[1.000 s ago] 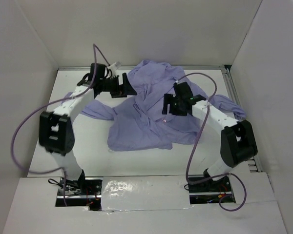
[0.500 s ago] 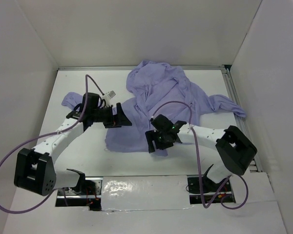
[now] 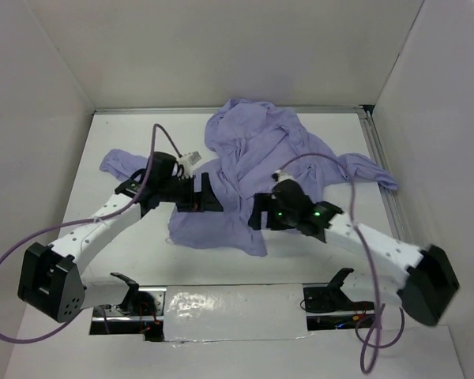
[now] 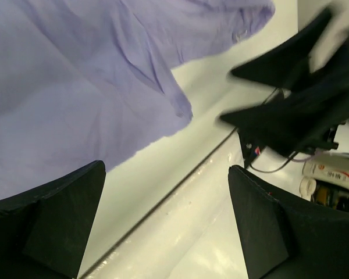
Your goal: Zip up the jacket
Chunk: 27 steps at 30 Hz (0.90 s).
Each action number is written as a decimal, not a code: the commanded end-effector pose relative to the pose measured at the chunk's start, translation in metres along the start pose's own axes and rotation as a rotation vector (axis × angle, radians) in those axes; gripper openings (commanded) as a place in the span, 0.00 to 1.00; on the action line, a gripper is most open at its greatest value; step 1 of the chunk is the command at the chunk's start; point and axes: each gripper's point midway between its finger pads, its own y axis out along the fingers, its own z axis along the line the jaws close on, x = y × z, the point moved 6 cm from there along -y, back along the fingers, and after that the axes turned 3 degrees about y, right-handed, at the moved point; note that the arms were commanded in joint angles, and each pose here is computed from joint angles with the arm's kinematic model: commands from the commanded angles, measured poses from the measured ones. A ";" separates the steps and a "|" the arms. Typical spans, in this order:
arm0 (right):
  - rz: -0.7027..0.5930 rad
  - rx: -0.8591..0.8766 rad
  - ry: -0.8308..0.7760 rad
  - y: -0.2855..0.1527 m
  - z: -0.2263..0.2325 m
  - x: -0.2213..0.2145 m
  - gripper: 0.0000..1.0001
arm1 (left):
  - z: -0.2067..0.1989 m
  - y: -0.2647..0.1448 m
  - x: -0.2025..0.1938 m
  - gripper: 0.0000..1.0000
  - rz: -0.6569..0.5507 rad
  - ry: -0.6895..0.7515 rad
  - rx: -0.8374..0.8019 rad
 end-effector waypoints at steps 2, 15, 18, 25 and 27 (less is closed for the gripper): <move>-0.267 -0.076 0.197 -0.049 -0.039 0.027 0.92 | -0.031 0.024 -0.003 0.99 0.082 0.026 0.009; -0.372 -0.176 0.418 -0.067 -0.109 0.034 0.92 | -0.056 0.129 -0.062 0.99 0.404 -0.198 0.494; -0.361 -0.171 0.426 -0.062 -0.114 0.035 0.91 | -0.059 0.143 -0.074 0.99 0.437 -0.227 0.548; -0.370 -0.156 0.447 -0.060 -0.121 0.031 0.91 | -0.042 0.165 -0.085 0.99 0.424 -0.268 0.754; -0.384 -0.167 0.449 -0.062 -0.124 0.031 0.91 | -0.041 0.175 -0.089 0.99 0.441 -0.273 0.778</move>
